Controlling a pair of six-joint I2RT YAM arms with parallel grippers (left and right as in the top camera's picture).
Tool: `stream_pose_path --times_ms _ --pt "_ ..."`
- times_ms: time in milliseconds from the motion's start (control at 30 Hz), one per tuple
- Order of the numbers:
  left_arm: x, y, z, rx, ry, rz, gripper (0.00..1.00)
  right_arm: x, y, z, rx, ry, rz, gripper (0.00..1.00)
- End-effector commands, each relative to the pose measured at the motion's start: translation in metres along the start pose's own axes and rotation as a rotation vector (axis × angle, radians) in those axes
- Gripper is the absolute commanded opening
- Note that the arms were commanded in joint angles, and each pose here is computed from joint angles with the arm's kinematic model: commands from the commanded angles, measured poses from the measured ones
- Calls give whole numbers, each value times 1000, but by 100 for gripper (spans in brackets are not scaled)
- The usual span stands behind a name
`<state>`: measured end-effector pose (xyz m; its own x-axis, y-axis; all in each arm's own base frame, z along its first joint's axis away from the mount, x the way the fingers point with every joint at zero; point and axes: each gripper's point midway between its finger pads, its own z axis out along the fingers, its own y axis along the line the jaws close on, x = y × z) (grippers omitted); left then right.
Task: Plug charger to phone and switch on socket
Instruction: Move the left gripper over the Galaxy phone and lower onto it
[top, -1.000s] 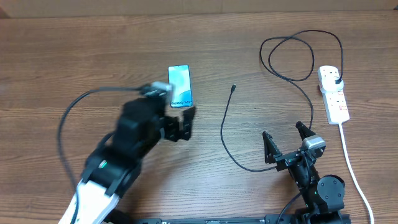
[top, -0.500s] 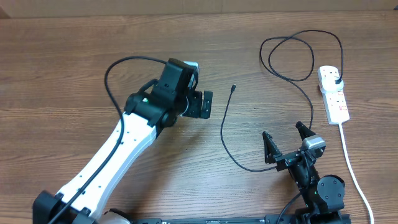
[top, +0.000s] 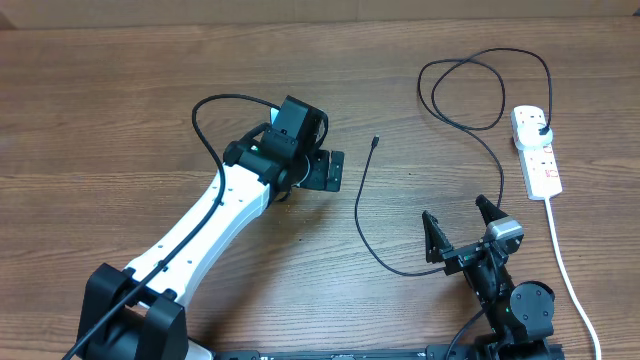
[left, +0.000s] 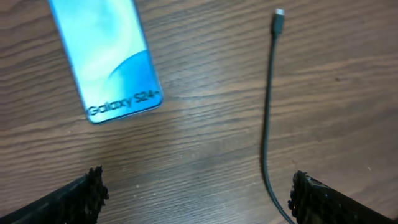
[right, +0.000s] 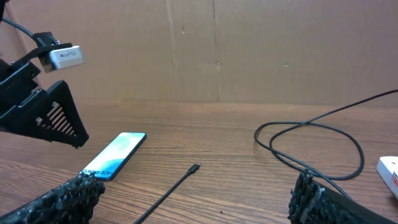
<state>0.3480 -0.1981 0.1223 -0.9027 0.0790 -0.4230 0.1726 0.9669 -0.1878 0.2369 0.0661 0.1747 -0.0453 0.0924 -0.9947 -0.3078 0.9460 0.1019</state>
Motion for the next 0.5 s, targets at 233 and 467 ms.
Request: stream_pose_path --times_ms 233,467 --pt "-22 30 -7 -134 -26 -205 100 2 -1 0 4 -3 2 100" --pt "-42 44 6 -187 51 -247 100 2 -1 0 3 -3 2 100"
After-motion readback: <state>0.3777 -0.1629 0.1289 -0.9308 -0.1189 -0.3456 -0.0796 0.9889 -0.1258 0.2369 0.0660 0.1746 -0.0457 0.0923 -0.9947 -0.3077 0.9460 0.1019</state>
